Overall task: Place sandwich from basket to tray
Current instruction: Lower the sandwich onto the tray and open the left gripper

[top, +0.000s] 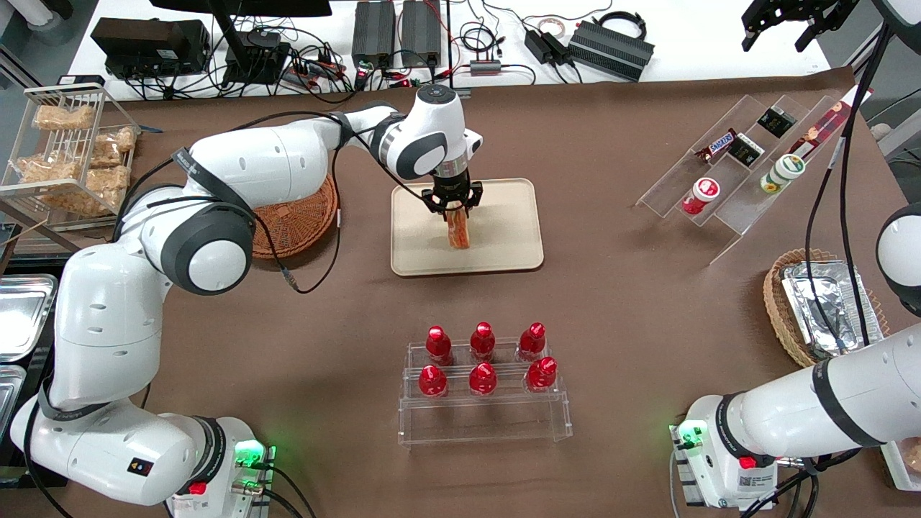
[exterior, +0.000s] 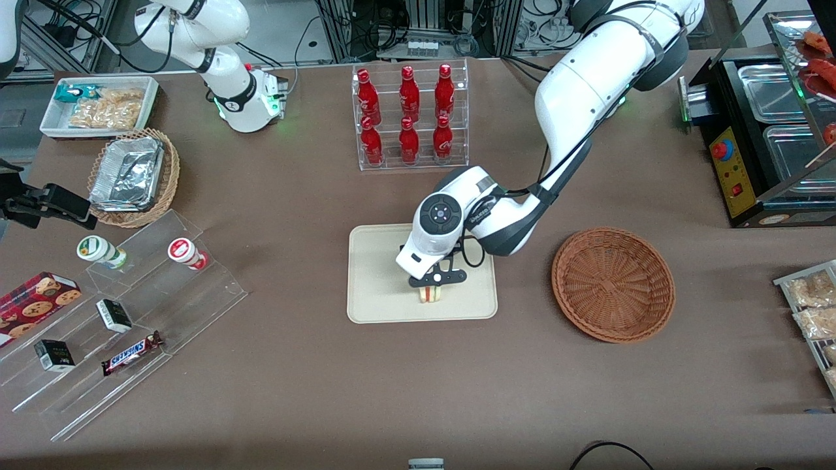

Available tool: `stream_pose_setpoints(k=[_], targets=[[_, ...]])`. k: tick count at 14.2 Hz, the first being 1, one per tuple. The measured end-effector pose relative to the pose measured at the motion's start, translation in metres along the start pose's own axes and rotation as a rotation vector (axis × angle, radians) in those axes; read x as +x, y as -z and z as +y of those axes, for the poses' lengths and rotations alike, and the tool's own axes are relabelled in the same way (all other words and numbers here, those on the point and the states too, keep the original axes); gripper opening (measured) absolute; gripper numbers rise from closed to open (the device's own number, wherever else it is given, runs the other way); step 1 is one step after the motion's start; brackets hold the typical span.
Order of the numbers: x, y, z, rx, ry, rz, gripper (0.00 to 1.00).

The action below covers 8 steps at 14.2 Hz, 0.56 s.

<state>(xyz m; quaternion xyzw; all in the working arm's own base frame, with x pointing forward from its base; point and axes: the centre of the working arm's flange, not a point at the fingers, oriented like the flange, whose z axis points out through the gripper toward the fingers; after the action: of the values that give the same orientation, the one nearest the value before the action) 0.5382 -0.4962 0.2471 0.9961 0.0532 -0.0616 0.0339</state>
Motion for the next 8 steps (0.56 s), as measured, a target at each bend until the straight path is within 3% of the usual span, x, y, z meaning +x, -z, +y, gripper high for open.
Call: stream_pose_setpoints(k=[3,4,6,8], targets=[[0.006,0.01,0.001,0.004,-0.006,0.041,0.95],[0.011,0.022,0.001,-0.005,-0.001,0.063,1.0],[0.025,0.068,-0.009,-0.004,0.023,0.118,1.0],[0.033,0.129,-0.036,0.051,0.069,0.147,1.0]])
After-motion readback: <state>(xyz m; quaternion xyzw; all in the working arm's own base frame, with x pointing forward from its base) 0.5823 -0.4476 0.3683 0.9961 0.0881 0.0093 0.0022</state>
